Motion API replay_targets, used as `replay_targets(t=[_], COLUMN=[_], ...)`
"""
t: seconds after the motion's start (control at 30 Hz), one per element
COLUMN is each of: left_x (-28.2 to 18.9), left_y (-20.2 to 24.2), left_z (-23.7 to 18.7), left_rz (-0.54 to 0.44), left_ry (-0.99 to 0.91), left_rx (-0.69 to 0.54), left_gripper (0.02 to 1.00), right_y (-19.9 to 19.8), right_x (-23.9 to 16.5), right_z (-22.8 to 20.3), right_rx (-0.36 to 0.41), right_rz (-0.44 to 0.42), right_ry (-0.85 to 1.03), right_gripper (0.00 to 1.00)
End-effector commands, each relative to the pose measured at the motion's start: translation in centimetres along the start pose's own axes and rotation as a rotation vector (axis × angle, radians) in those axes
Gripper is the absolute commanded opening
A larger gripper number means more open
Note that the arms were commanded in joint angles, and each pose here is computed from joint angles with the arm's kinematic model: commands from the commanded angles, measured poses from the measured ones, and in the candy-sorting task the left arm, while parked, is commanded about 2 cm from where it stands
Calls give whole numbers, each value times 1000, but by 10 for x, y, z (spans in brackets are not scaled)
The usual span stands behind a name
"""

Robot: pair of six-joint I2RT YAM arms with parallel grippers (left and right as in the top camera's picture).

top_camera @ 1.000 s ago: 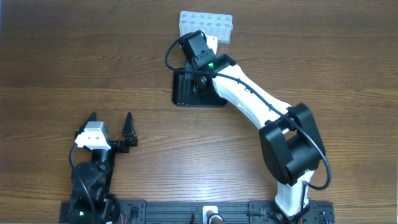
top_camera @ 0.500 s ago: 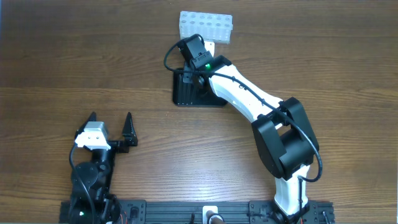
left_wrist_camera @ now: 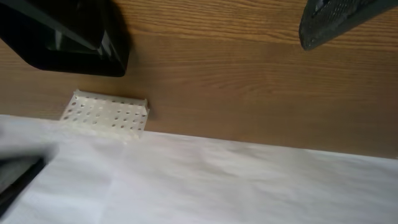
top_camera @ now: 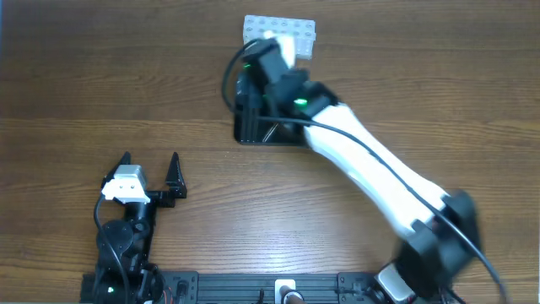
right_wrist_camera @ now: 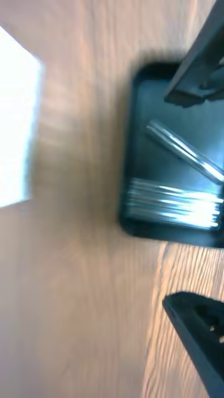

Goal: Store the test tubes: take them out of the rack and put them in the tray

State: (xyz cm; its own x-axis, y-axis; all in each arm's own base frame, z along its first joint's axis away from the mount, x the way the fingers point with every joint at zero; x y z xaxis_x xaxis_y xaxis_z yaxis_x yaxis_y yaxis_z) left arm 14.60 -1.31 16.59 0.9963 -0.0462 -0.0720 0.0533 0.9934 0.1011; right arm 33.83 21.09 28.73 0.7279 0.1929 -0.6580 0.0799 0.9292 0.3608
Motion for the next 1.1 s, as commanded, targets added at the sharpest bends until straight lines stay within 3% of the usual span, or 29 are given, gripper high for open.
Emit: replay_targets(t=[0.03,0.3,0.5,0.63,0.73,0.9,1.1], left_x=[0,0,0,0,0,0,0], left_y=[0,0,0,0,0,0,0], left_z=[-1,-1,-1,-1,-1,-1,-1], left_rz=[-4,-4,-4,-4,-4,-4,-4], left_ry=[-5,-5,-5,-5,-5,-5,-5], left_rx=[14,14,14,14,14,14,14], left_gripper=[1000,1000,1000,1000,1000,998,1000], right_y=[-54,-147,-189,-207,-215,-225,-241], right_x=[-43,-85,-108,-128,-135,-130,-118], right_z=[22,-7,-50,-72,-87,-105,-127], right_rx=[-18,-23,-35,-2,-55,-100,-84], right_rz=[-100,-164,-180,-152,-123,-100,-93], right_ry=[-186,-370,-462,-557,-608,-705,-747], right_gripper=[991,993,991,993,993,993,991])
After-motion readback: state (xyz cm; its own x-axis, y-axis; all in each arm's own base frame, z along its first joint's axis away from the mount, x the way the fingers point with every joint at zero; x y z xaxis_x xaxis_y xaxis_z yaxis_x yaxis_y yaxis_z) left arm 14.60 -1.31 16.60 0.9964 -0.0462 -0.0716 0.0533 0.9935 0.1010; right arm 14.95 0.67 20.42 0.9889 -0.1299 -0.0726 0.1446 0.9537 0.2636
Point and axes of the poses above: each gripper's point midway between its finger pads, its own x axis out along the fingers, its own y axis along the line the jaws close on, z = x × y, the point moved 10 cm from there along -x, back along the fingers, and after that the axes turned 14 degrees about x, right-handed, at the moved point
